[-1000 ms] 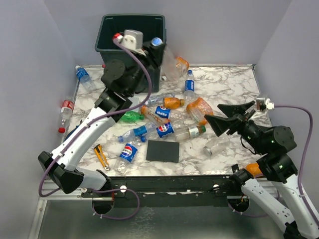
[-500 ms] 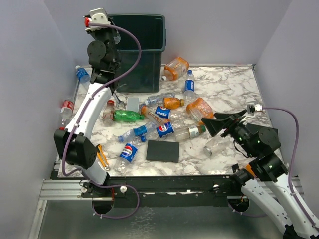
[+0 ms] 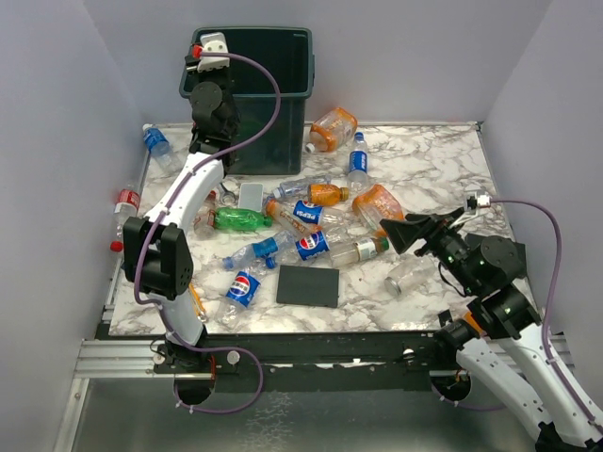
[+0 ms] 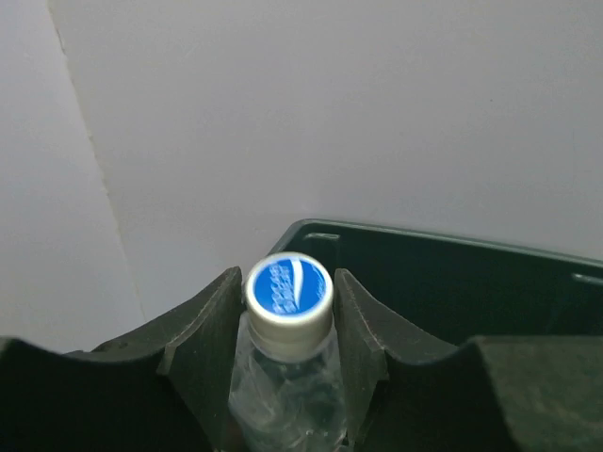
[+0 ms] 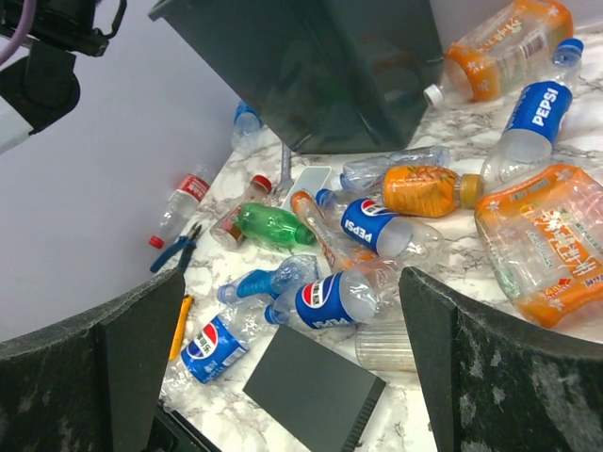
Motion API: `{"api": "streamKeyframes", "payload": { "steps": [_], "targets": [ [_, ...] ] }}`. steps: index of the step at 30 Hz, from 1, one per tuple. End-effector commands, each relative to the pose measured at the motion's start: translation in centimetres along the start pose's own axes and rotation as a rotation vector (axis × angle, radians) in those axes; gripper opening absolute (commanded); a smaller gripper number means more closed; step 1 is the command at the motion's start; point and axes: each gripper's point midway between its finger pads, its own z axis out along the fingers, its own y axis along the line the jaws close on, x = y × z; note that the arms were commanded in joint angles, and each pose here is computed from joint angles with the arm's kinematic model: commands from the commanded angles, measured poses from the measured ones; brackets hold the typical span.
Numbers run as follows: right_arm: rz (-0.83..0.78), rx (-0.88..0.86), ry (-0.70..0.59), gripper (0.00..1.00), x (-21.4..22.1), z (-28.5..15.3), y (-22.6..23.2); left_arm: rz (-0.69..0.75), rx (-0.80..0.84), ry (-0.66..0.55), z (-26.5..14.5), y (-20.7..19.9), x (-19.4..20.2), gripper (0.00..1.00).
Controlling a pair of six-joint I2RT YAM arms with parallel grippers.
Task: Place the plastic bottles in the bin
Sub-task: Place the plastic bottle in the trash bin, then pick up the plastic bottle at the center of the board.
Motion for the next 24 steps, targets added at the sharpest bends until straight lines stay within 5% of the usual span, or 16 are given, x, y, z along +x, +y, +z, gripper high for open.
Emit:
{"api": "streamKeyframes", "payload": {
  "steps": [1,7,15,20,24],
  "targets": [
    [-0.024,0.052,-0.024,1.0,-1.1,-0.1,-0.6,-0.022,-0.015,0.004,-0.1,0.5,-0.3,0.57],
    [-0.064,0.105,-0.046,1.0,-2.2,-0.4,-1.2,-0.076,0.003,-0.015,0.0,0.5,-2.6,0.98],
    [-0.122,0.213,-0.066,1.0,-3.6,-0.6,-2.8,-0.233,0.128,-0.084,-2.7,-2.1,-10.2,0.99],
    [-0.132,0.344,-0.105,1.0,-4.0,-0.8,-5.3,-0.251,0.376,-0.041,-9.7,-8.6,-13.0,0.99],
    [-0.129,0.466,-0.119,1.0,-3.6,-0.9,-7.8,-0.221,0.573,0.072,-17.0,-13.6,-11.5,0.99]
  ]
}}
